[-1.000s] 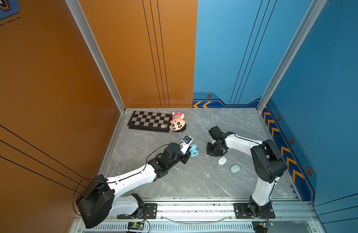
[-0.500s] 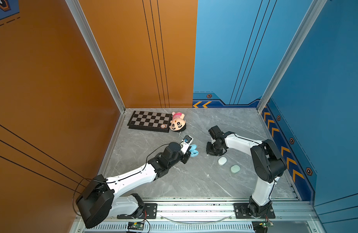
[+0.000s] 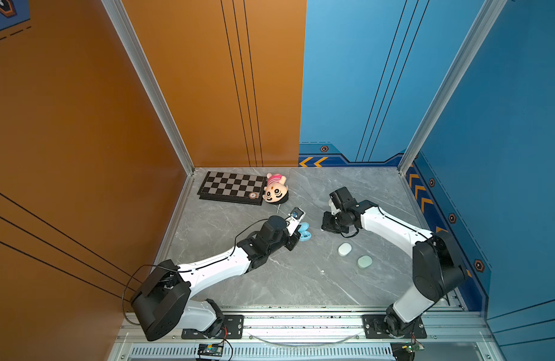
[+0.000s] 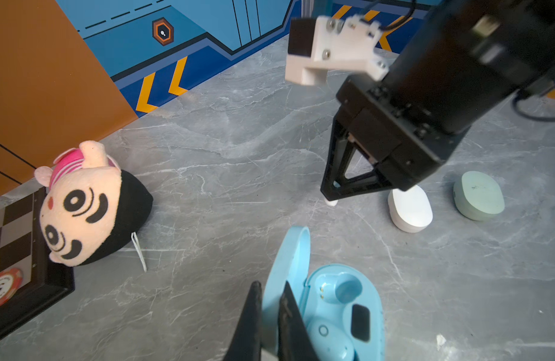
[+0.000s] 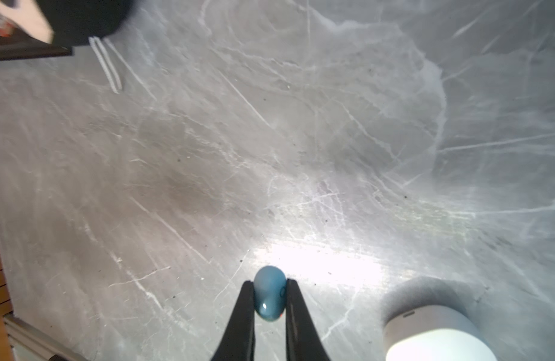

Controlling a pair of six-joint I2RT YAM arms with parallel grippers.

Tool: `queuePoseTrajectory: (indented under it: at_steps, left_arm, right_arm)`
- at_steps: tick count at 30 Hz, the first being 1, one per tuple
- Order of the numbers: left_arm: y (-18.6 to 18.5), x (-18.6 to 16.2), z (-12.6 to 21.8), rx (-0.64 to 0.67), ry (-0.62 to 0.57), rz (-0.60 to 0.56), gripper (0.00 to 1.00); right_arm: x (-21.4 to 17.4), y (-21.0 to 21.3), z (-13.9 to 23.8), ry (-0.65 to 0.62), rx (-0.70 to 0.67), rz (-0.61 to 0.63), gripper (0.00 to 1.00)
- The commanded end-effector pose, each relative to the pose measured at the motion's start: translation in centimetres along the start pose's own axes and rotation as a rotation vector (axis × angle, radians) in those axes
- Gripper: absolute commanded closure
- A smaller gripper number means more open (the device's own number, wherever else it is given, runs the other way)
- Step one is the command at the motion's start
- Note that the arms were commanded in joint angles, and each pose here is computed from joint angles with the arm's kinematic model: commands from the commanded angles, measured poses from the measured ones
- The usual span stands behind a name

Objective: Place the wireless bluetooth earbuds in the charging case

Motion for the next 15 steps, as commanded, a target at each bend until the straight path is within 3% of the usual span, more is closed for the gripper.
queuePoseTrajectory:
  at_steps: [1, 7, 15]
  left_arm:
    - [0.2, 1.6, -0.8, -0.022, -0.041, -0.017, 1.00]
    - [0.1, 2.7, -1.6, -0.050, -0.057, -0.018, 1.00]
    - [-0.2, 4.1, -1.2, -0.071, -0.092, -0.020, 1.00]
  right_arm:
    - [-0.5, 1.5, 3.1, -0.004, 0.061, 0.071, 0.91]
    - [-1.3, 4.6, 6.2, -0.039, 0.165, 0.160, 0.91]
    - [-1.9, 5.7, 6.1, -0.029, 0.183, 0.211, 0.90]
Point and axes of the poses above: each gripper's point midway between its finger pads, its own z axis back along the fingers, its own y axis along the line the jaws close on, x = y × z, the point moved 3 cm from there along z, back along the fingers, and after that the axes turned 1 degree about -z, right-handed, at the moved point
